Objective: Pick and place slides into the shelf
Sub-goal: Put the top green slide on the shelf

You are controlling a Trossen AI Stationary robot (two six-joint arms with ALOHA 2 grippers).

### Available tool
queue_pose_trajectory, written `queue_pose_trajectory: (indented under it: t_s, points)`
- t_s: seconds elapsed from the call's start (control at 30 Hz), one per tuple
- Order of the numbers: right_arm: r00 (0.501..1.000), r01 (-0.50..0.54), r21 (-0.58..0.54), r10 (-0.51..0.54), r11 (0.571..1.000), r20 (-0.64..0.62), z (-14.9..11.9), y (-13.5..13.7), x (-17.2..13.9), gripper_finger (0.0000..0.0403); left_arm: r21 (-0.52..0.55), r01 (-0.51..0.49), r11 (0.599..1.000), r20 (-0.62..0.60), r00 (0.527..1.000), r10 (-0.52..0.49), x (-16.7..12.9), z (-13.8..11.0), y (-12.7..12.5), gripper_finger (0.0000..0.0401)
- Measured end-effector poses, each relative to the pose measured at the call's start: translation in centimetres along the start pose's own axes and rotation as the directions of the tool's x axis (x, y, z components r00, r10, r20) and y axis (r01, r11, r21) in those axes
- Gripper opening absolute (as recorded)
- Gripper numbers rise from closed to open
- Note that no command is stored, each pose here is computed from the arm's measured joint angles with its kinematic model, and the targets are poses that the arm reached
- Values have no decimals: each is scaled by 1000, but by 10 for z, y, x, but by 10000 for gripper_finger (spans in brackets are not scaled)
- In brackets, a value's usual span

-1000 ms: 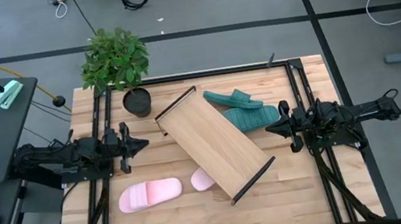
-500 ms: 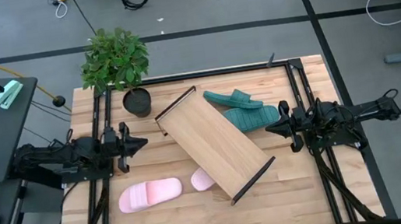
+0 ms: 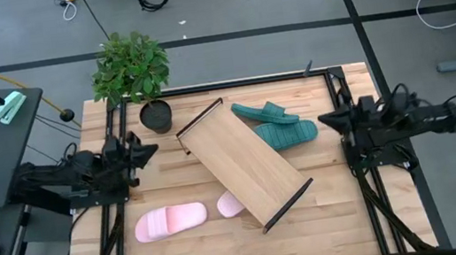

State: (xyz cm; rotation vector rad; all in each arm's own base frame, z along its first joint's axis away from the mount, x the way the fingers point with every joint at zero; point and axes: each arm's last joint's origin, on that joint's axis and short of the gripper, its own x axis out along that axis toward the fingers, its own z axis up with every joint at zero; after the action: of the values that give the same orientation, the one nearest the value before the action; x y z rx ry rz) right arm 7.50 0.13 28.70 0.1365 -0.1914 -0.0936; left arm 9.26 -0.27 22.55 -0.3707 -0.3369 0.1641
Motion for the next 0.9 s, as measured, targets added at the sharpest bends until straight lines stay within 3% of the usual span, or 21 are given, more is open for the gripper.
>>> queue_pose_trajectory:
  t_s: [0.23,0.47,0.63,0.9]
  points:
    - [997,66,81,-62,995,-56,64,10,21,18,34,-29,999,7,1000,29,25,42,-21,15]
    - [986,85,8,-83,996,-146,109,19,46,18,136,-29,990,41,999,24,60,89,-49,14]
    - [981,140,120,-121,983,-152,141,23,55,18,161,-36,986,101,995,19,81,126,-68,14]
    - [977,141,53,-130,989,-169,182,27,54,18,246,-45,968,154,988,6,108,174,-93,43]
